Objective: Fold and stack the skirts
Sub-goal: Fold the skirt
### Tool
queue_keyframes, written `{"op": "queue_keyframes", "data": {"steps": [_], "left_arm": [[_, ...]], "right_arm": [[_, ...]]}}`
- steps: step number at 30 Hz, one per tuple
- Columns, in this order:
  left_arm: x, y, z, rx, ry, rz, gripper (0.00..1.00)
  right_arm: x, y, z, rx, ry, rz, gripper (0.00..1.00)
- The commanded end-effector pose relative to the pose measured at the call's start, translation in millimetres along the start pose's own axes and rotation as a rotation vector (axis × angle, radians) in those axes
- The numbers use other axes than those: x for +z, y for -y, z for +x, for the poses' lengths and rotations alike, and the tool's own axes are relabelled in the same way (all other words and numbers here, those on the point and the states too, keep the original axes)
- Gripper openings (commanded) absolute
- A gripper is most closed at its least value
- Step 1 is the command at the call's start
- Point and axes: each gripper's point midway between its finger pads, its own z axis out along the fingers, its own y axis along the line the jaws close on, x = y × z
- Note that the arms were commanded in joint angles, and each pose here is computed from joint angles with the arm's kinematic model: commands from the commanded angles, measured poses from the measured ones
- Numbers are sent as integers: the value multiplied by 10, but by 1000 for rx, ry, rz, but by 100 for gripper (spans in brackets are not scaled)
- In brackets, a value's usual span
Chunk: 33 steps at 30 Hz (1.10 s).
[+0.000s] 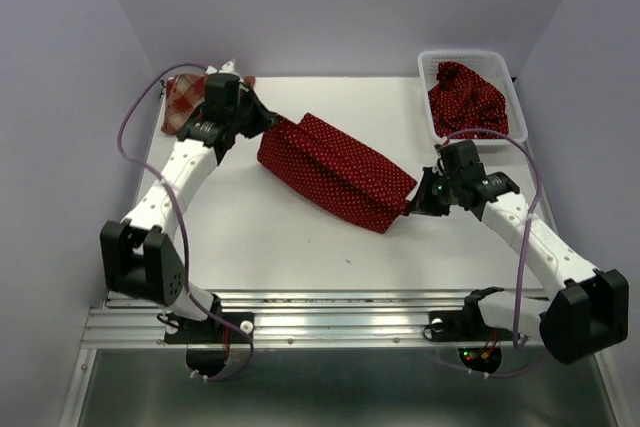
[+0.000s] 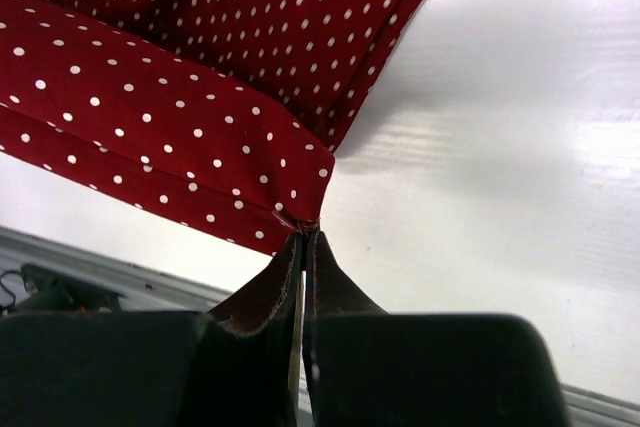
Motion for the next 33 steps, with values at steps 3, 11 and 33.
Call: {"op": "queue_keyframes", "data": {"steps": [3, 11, 33], "left_arm": [[493, 389, -596, 108, 119, 52, 0], [1302, 334, -595, 124, 44, 7, 0], [1889, 32, -557, 136, -17, -129, 99]], "right_arm": [[123, 199, -421, 2, 71, 67, 1], [360, 364, -746, 4, 98, 97, 1], [711, 345, -1564, -4, 190, 94, 78]]}}
